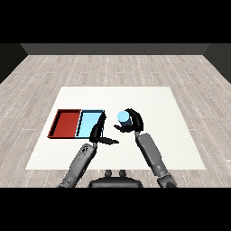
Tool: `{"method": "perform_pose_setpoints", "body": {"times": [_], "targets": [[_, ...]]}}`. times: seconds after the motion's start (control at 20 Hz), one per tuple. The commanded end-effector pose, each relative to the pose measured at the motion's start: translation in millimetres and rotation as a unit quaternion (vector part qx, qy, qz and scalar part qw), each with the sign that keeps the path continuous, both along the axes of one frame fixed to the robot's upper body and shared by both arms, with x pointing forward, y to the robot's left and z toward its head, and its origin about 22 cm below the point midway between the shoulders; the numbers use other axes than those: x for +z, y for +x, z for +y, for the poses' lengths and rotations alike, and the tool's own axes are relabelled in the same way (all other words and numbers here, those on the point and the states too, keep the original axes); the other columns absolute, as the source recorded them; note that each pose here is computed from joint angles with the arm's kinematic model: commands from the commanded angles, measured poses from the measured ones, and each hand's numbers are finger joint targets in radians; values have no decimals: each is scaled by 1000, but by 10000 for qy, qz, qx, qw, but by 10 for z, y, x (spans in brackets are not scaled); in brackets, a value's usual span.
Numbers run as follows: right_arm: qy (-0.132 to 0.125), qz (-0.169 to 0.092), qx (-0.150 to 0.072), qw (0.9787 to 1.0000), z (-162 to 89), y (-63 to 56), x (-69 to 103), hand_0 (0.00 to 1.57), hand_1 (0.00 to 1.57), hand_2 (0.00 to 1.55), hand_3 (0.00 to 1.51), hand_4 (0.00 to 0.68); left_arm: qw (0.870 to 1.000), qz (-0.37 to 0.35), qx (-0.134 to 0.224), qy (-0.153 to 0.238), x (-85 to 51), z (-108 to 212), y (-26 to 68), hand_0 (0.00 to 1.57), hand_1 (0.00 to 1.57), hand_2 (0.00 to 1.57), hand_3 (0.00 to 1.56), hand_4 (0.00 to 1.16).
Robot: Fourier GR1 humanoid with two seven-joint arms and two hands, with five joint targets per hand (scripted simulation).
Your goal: Pick the blue can and put it in the blue box
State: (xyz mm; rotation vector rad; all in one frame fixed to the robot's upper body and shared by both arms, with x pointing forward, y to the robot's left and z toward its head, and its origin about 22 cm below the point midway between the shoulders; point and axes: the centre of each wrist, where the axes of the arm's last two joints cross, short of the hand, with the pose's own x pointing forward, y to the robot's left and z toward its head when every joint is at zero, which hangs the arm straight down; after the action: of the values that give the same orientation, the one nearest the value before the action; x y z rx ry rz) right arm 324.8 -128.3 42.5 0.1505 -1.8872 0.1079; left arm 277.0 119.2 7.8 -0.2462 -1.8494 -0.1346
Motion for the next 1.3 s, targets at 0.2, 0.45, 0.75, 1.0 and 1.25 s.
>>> {"method": "perform_pose_setpoints", "body": {"times": [0.2,0.45,0.75,1.0,1.25], "targets": [[98,-46,215,9997,175,-99,77,1419,1419,1456,1365,555,9998,188,26,58,-240,-297,106,0,0,0,0,0],[133,-40,323,9994,307,30,19,1447,1447,1467,1371,553,9993,358,-114,-44,-299,-381,46,0,0,0,0,0],[225,-18,385,9990,331,-115,-27,1437,1437,1463,1373,553,9987,490,-155,-68,-228,-433,-22,0,0,0,0,0],[224,-13,391,9990,291,-30,142,1432,1432,1463,1379,559,9990,425,-84,-62,-358,-411,203,0,0,0,0,0],[223,-101,552,9982,418,-49,-17,1433,1433,1465,1376,558,9985,518,-162,62,-221,-504,266,0,0,0,0,0]]}}
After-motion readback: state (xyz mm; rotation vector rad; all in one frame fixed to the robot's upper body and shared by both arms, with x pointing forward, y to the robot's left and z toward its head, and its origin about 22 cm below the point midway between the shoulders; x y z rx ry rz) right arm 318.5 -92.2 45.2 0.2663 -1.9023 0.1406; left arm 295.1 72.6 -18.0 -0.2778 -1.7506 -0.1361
